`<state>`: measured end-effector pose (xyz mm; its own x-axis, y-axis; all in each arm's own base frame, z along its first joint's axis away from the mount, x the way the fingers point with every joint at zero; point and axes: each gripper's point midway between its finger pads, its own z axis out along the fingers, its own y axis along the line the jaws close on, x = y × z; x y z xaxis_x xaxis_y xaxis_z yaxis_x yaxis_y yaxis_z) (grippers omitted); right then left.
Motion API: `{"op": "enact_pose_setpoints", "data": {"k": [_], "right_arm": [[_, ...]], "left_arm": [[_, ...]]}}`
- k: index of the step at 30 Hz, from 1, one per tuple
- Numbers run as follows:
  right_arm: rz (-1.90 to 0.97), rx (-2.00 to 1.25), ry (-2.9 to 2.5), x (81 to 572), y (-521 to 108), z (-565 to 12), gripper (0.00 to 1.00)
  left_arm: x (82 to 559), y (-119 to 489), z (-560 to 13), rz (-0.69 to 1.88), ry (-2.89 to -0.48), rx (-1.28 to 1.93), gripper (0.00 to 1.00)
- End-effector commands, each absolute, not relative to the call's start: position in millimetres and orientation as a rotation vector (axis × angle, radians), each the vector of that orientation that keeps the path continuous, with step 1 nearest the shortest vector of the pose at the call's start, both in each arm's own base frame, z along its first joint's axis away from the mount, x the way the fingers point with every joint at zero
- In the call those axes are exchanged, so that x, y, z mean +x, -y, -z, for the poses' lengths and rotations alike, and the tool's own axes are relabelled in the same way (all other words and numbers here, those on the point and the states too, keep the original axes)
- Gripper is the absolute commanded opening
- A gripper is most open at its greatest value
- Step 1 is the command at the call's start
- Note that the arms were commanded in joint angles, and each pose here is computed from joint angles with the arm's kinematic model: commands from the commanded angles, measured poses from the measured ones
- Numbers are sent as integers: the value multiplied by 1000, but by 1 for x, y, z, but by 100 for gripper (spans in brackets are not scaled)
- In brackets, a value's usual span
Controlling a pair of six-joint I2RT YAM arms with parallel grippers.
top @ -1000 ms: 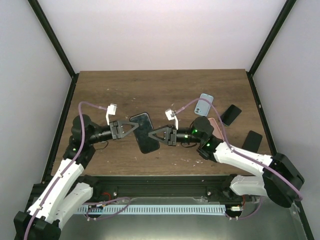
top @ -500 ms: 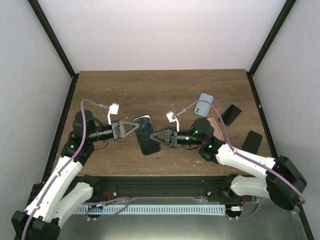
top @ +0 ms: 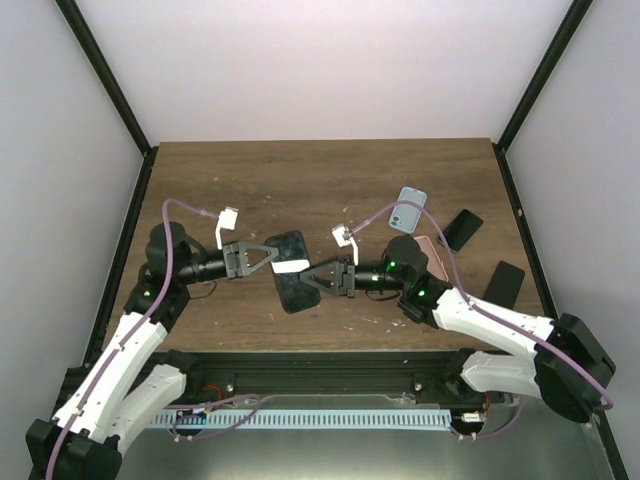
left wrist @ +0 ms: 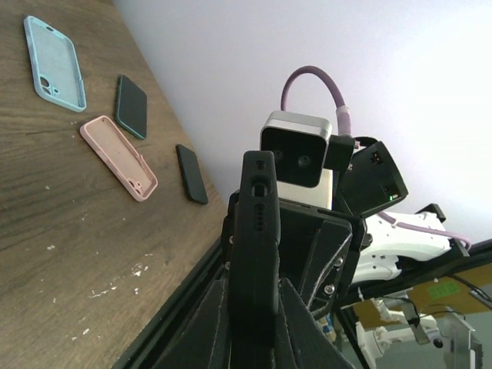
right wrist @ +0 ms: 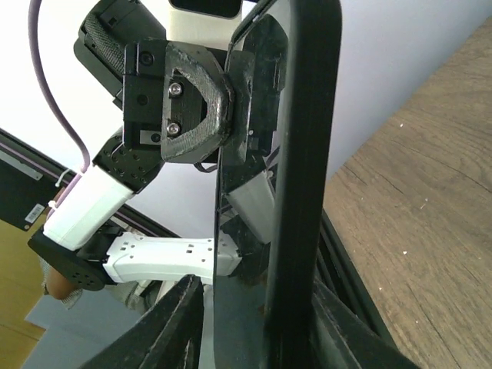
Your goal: Put the phone into the phone case
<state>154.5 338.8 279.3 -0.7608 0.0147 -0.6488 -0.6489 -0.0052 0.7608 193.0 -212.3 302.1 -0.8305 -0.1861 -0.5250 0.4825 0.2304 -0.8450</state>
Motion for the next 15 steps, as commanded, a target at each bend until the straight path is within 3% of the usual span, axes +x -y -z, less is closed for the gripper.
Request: {"op": "enact_pose_setpoints", "data": {"k": [1, 5, 6, 11, 15], "right_arm": [[-1807, -647, -1692, 155, -336, -319, 32], [-1822, -661, -1681, 155, -339, -322, 2], [-1834, -674, -1678, 153, -339, -322, 1], [-1841, -670, -1667, 151, -337, -323, 1], [-1799, -628, -1649, 158, -334, -331, 1]], "left_arm": [[189, 213, -313, 1667, -1931, 328, 0], [189, 215, -312, 1688, -1941, 327, 0], [190, 214, -311, 1688, -1949, 314, 2], [194, 213, -313, 1676, -1971, 271, 40], [195, 213, -302, 1675, -1995, 249, 45]]}}
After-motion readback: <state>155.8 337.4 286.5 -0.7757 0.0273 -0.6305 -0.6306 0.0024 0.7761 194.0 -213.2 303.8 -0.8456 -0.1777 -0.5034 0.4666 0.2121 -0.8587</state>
